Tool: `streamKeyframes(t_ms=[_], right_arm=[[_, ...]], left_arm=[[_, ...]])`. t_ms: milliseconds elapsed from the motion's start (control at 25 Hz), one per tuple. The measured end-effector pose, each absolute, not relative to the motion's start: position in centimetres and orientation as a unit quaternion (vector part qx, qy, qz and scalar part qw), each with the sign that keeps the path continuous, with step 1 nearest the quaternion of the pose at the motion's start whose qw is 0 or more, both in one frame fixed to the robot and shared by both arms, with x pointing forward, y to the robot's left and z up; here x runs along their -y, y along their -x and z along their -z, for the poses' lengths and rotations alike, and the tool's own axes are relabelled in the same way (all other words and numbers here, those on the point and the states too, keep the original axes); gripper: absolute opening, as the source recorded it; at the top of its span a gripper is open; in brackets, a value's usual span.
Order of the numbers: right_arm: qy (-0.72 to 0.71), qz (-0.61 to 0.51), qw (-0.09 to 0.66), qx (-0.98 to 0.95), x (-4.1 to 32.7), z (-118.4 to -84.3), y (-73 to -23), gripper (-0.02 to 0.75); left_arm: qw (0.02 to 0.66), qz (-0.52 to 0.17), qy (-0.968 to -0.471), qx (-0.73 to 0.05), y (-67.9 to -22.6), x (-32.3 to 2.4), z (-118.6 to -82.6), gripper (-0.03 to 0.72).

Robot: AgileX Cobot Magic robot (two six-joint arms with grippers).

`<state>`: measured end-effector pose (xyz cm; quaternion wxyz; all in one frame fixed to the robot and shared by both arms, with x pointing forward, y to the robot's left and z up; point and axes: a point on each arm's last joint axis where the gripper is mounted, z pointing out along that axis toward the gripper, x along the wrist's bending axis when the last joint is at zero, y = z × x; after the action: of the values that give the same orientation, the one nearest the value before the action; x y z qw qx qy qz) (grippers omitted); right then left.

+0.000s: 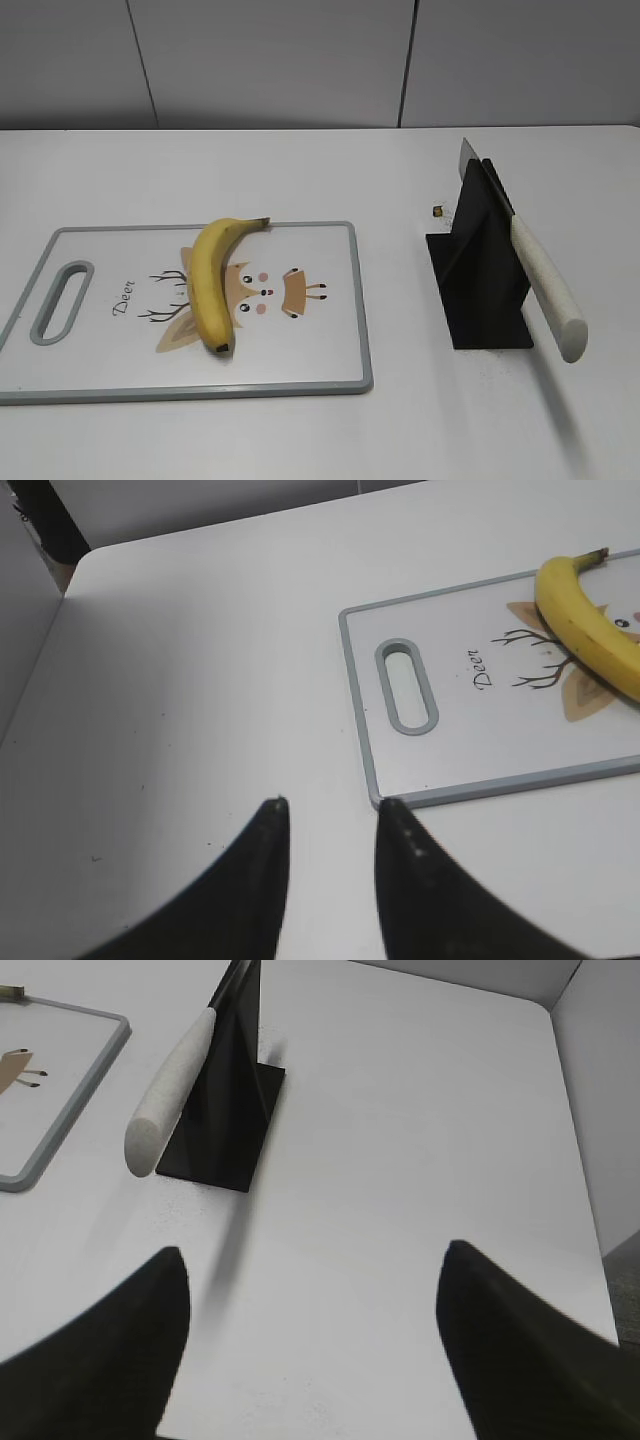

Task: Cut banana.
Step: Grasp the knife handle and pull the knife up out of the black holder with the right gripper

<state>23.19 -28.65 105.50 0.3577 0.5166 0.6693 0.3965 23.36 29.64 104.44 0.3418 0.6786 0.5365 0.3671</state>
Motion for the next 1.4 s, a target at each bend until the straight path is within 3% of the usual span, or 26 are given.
streamKeyframes(t_ms=[280,1400], right_arm=[[-0.517,-0.397,0.358,-0.669,28.65,-105.50,-23.19,0.584],[-0.517,-0.397,0.357,-0.669,28.65,-105.50,-23.19,0.583]], left_arm=[[0.342,-0.367,-0.679,-0.536,-23.36,-29.64,-104.44,0.237],[0.342,-0.367,-0.679,-0.536,-23.36,-29.64,-104.44,0.235]])
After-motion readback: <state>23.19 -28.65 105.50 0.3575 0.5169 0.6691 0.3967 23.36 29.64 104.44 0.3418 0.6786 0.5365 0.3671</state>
